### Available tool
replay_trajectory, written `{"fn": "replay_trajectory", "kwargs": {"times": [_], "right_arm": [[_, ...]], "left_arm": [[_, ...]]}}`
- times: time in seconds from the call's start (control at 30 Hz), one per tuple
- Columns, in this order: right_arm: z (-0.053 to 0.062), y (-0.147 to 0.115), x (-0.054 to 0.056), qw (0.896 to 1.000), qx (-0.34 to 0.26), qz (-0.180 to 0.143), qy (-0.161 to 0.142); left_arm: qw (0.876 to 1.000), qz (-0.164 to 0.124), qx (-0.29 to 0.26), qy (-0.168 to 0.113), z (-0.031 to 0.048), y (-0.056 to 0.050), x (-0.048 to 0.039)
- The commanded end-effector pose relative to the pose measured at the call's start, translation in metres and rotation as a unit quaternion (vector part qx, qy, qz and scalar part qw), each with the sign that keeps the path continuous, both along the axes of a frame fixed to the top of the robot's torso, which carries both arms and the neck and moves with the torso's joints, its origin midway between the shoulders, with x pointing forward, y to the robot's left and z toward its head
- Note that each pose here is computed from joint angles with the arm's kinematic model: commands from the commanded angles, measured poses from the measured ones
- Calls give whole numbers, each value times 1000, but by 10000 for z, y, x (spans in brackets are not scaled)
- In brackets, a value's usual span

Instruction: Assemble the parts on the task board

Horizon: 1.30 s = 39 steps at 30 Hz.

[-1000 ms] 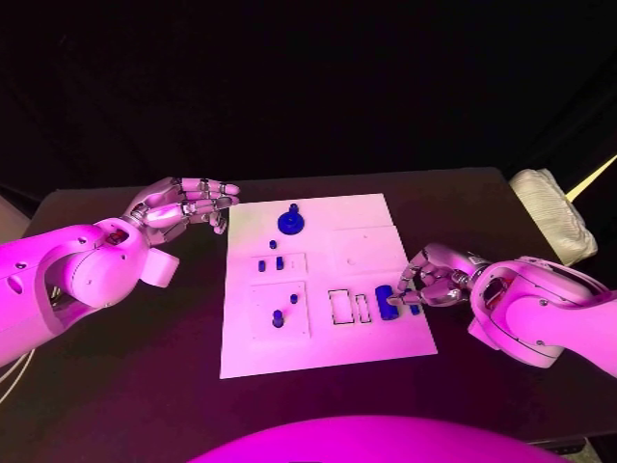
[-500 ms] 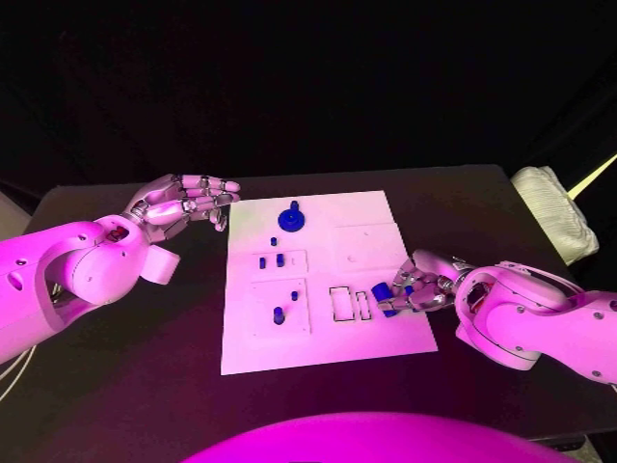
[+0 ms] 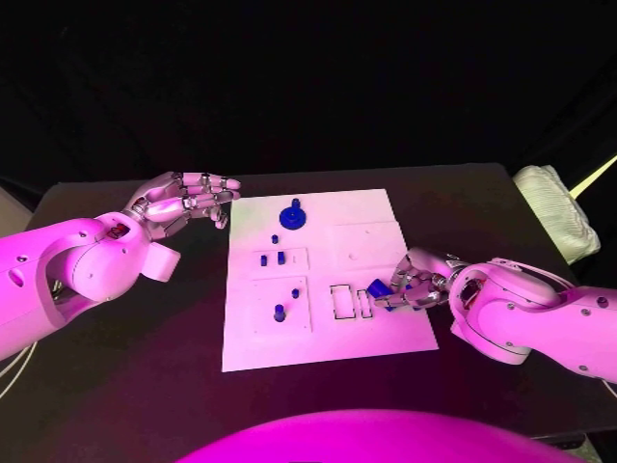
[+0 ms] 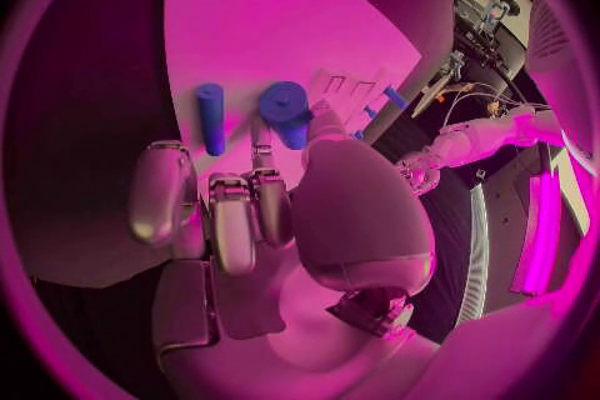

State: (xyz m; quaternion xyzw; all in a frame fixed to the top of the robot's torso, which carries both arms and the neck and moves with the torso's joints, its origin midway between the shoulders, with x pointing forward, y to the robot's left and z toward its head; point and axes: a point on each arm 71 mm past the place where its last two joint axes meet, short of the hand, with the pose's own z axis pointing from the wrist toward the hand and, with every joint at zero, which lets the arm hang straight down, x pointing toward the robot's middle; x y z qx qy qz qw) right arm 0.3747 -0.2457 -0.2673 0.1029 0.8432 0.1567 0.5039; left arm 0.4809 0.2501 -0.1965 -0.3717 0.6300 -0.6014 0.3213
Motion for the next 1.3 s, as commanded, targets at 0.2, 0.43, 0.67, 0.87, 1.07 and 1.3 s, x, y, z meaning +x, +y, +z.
{"fn": "replay_trajectory", "kwargs": {"times": [0.2,0.43,0.67,0.87,1.07,1.3], "right_arm": [[-50,6,-48,999,29,-20,6],[58,39,-58,997,67,-29,-11],[256,148,4,995,91,-19,-20],[265,280,17,995,103,-5,0],[199,374,9,995,94,12,30],[127,463,-9,995,90,20,46]], "left_arm": [[1000,-6,-7,1,4,-12,-4],[1000,-5,-5,2,0,2,4],[1000,-1,-3,2,-10,25,24],[1000,-2,-3,2,-13,22,29],[1000,-3,-3,3,-19,10,31],[1000,-2,-2,2,-21,20,29]]}}
